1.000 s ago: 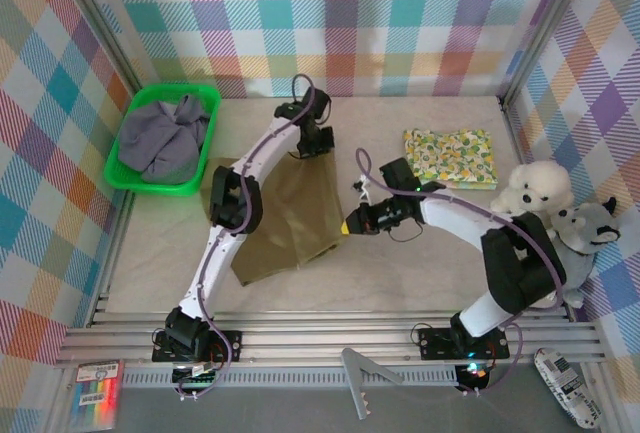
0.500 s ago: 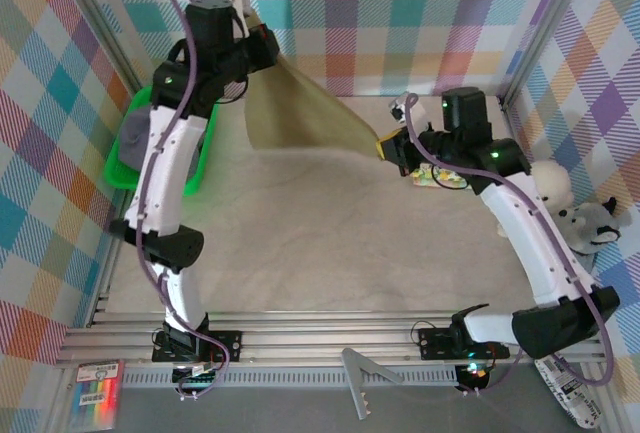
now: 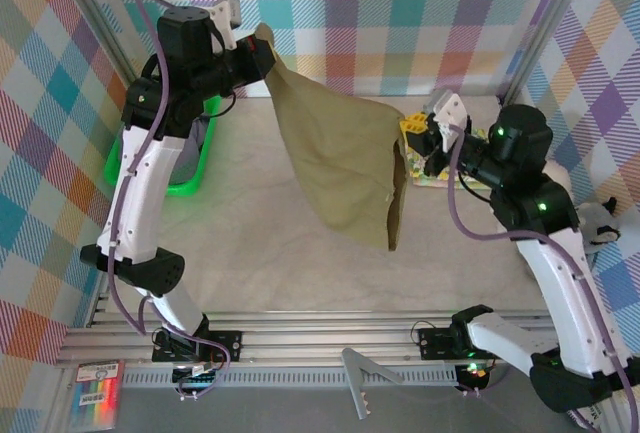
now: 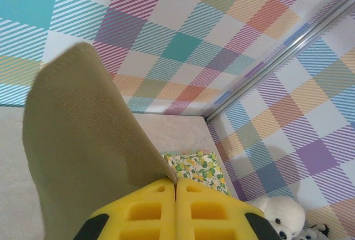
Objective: Fold and stack the skirts
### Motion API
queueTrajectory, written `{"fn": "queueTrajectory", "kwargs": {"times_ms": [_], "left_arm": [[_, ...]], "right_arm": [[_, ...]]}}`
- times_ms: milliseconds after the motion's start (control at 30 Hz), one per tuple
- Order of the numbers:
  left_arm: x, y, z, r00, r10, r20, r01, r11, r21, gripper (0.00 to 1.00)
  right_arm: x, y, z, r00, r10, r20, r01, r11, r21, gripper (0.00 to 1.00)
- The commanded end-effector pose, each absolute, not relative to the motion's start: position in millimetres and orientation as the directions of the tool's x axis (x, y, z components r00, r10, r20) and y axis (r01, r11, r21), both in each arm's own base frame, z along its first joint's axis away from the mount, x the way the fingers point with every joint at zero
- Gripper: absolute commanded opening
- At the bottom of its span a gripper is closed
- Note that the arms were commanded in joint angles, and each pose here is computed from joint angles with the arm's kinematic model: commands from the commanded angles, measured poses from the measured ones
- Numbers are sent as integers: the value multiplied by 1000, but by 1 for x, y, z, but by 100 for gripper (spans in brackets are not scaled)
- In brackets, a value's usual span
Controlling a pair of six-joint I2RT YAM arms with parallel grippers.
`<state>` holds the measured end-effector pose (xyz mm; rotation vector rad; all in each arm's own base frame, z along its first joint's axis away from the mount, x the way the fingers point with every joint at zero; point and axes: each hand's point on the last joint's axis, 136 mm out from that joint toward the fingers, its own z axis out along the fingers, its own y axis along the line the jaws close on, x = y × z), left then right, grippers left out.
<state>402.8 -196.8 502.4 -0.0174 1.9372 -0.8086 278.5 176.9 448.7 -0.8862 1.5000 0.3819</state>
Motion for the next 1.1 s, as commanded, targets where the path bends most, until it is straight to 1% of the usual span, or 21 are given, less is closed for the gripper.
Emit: {"fn": "queueTrajectory", "kwargs": {"times_ms": [0,133,200,267,333,367,467,567,633,700,767,833,900,933,1000,1033,1067], "left_arm": [[433,-198,491,-481,-346,-805,287,806,-518,0],[487,-184,468,-436,-344,-832,180,872,-456,0],[509,-178,472,-393,-370,-842,172,870,-462,0],[523,-176,486,-357,-402,-843,232,836,-497,0],[529,-170,509,-327,-451,-831,315,777,-546,0],[529,-161,516,-307,-472,-827,308,772,-555,0],[517,-141,533,-245,-449,-859,278,816,-506,0],[503,-140,525,-285,-394,-874,275,840,-468,0],[503,-145,486,-386,-357,-850,240,851,-466,0],[500,-144,436,-474,-345,-810,169,867,-469,0],[488,-142,389,-523,-363,-771,111,868,-484,0],[464,-132,316,-584,-405,-703,-7,869,-494,0],[431,-113,247,-624,-464,-629,-159,864,-479,0],[411,-97,213,-634,-499,-591,-253,856,-451,10],[375,-70,170,-641,-561,-523,-393,826,-404,48],[358,-57,155,-646,-581,-495,-446,814,-372,62],[347,-46,151,-644,-588,-490,-480,809,-341,74]], "right_arm": [[329,174,426,58,-339,-939,-667,687,-290,0],[379,164,416,26,-345,-938,-628,725,-285,0],[401,160,422,23,-353,-935,-613,734,-292,0],[412,162,433,42,-371,-928,-615,722,-317,0],[414,167,448,73,-380,-922,-630,700,-338,0],[412,169,454,94,-381,-920,-634,689,-350,0],[402,174,465,156,-390,-908,-655,647,-390,0],[396,176,451,136,-428,-894,-677,619,-399,0],[393,178,425,102,-469,-877,-685,606,-404,0],[385,188,395,77,-522,-849,-701,577,-419,0],[371,205,355,24,-571,-820,-745,537,-396,0],[344,233,305,-55,-599,-799,-824,479,-303,0],[306,266,257,-138,-606,-783,-899,409,-158,0],[282,285,235,-184,-608,-772,-929,364,-65,2],[239,312,205,-270,-627,-731,-954,275,117,37],[226,320,196,-315,-634,-706,-946,265,184,48],[221,322,193,-356,-627,-693,-934,273,232,58]]}}
